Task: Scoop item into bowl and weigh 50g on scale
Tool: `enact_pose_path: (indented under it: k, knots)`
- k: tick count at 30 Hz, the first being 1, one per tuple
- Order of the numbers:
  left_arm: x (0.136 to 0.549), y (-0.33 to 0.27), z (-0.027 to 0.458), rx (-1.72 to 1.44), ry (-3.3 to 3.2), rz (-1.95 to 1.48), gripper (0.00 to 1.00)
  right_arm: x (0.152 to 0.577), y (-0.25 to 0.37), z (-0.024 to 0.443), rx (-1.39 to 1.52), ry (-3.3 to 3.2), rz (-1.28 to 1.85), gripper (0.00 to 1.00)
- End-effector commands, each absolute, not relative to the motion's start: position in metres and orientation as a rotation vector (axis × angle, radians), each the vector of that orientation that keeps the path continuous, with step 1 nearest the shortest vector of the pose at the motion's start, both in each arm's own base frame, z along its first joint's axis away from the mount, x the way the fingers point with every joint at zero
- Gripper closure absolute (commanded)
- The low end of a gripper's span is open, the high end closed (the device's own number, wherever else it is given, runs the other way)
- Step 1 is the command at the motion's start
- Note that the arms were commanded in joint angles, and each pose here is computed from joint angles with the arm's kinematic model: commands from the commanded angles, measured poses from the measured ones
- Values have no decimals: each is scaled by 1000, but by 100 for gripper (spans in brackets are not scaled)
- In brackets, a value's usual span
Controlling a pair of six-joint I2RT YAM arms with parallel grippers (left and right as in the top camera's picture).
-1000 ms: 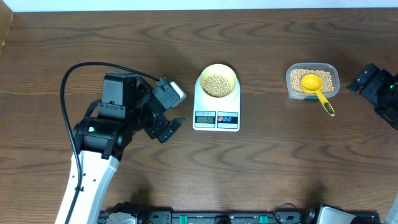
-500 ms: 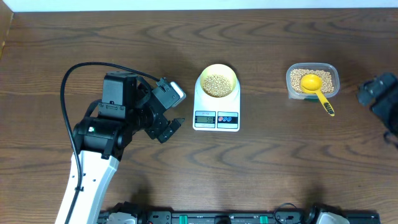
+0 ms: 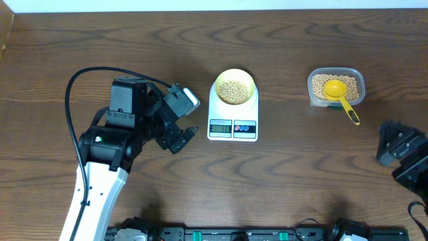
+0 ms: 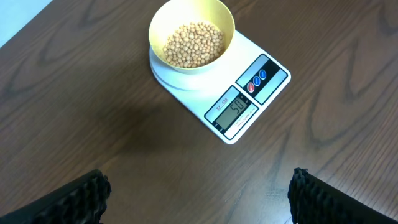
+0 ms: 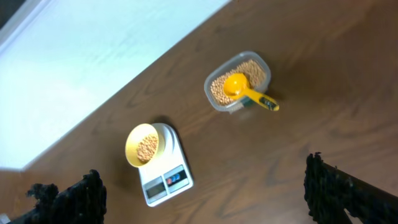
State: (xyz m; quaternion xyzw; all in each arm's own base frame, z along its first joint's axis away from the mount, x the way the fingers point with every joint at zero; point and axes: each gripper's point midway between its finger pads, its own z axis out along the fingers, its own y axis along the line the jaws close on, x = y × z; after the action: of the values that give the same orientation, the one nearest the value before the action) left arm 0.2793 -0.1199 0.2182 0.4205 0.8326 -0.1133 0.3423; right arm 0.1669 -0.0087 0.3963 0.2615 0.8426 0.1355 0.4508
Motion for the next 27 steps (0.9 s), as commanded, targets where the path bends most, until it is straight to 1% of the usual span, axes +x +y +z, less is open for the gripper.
enact_pose_path:
  k: [1,2,5,7,11,21,27]
  knots:
    - [277,-119,218,1096,2158,-300,6,168,-3,403,293,2106,186,1]
    - [277,-119,218,1096,2158,-300,6,170,-6,404,151,2087,84,1]
    - [277,-119,218,1096,2158,-300,6,179,-14,407,-31,1990,-105,1]
    - [277,-119,218,1096,2158,-300,6,187,-13,398,-133,1939,-166,1]
    - [277,-119,218,1096,2158,-300,6,206,-6,366,-275,1850,-220,1]
    - [277,-119,218,1096,2158,-300,6,252,-3,285,-290,1685,-226,1]
    - [277,-119,218,1096,2158,-300,6,262,-3,242,-286,1640,-233,1]
